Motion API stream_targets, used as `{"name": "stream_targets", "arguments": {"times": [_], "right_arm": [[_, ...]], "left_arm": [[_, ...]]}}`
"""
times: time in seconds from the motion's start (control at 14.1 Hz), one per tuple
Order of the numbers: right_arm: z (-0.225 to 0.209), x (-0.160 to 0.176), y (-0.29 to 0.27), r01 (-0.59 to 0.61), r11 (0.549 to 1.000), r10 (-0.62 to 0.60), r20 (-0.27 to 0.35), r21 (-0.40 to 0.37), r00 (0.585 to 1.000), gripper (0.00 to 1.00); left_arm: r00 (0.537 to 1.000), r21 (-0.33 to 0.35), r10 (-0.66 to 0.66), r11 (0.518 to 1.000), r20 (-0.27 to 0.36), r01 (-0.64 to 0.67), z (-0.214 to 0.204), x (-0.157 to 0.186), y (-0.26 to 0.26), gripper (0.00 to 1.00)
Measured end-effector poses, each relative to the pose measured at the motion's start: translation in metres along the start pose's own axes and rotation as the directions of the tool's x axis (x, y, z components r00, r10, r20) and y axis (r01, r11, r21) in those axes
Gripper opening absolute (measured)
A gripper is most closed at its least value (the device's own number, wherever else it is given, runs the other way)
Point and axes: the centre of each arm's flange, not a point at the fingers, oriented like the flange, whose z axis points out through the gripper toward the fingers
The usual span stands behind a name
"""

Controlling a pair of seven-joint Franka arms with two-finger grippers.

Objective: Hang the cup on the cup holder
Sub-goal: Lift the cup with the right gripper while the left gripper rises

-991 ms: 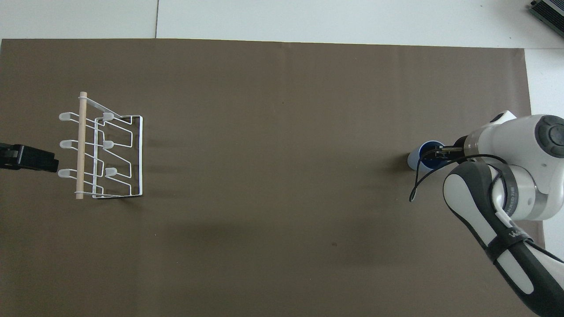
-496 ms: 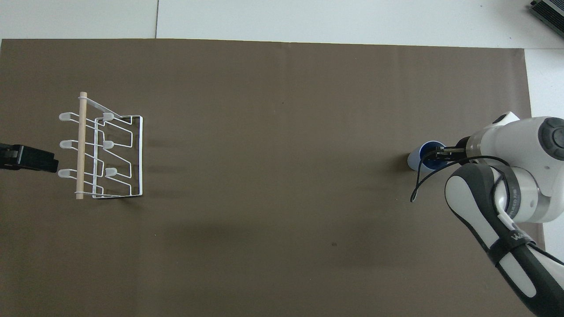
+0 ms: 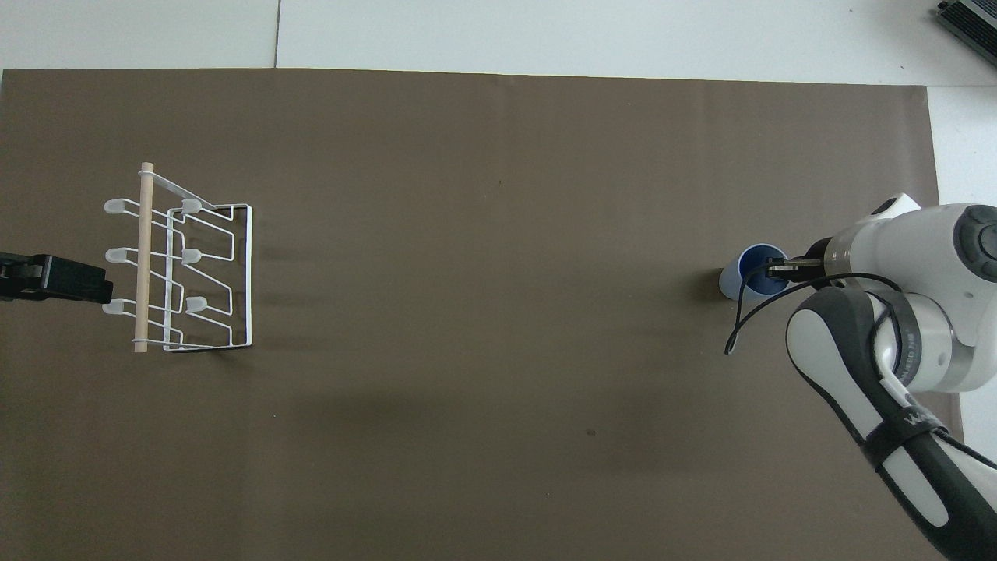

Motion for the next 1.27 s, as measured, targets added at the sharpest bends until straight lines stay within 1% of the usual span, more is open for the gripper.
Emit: {"name": "stream_targets", "arguments": {"times": [0.35,0.42,0.57,0.64,0.78,0.85,0.99,1.06,1.13,1.2,1.27], "right_arm": [[-0.008,0.005,-0.001,-0.006,1.0,0.006,0.002,0.007,1.0,0.05],[-0.014,0.008,-0.003,-0.029,0.999,0.029,0.008,0.037,1.0,0.05],[-0.035,0.017,-0.011,-0.08,0.986,0.078,0.019,0.147,0.997,0.05],[-0.048,0.022,-0.016,-0.077,0.978,0.076,0.013,0.192,0.997,0.05],[-0.071,0.028,-0.031,-0.004,0.97,0.007,-0.01,0.243,1.0,0.05],[-0.081,0.03,-0.045,0.019,0.958,-0.016,-0.013,0.287,1.0,0.05],[-0.103,0.034,-0.077,0.044,0.913,-0.034,-0.031,0.406,0.999,0.05],[-0.116,0.035,-0.093,0.064,0.895,-0.048,-0.049,0.441,0.998,0.05],[-0.127,0.035,-0.106,0.085,0.886,-0.062,-0.066,0.457,0.996,0.05],[-0.136,0.034,-0.119,0.1,0.874,-0.071,-0.079,0.476,0.994,0.05],[-0.146,0.032,-0.133,0.109,0.854,-0.072,-0.092,0.509,0.993,0.05]], "left_arm": [[0.998,-0.121,-0.058,0.991,-0.006,0.057,0.002,0.001,0.01,1.0],[0.996,-0.151,-0.086,0.985,0.001,0.085,0.002,0.001,0.013,1.0],[0.986,-0.219,-0.161,0.962,0.029,0.164,0.004,0.0,0.021,1.0],[0.979,-0.257,-0.199,0.944,0.049,0.205,0.006,-0.001,0.025,1.0],[0.958,-0.356,-0.272,0.889,0.096,0.288,0.011,-0.004,0.033,1.0],[0.938,-0.398,-0.321,0.85,0.129,0.345,0.015,-0.007,0.036,1.0],[0.887,-0.449,-0.414,0.765,0.207,0.462,0.025,-0.015,0.044,1.0],[0.869,-0.479,-0.436,0.726,0.236,0.494,0.03,-0.021,0.048,1.0],[0.855,-0.514,-0.448,0.685,0.262,0.517,0.033,-0.025,0.051,1.0],[0.836,-0.547,-0.463,0.636,0.294,0.544,0.035,-0.028,0.054,1.0],[0.801,-0.565,-0.494,0.575,0.338,0.592,0.036,-0.031,0.057,1.0]]}}
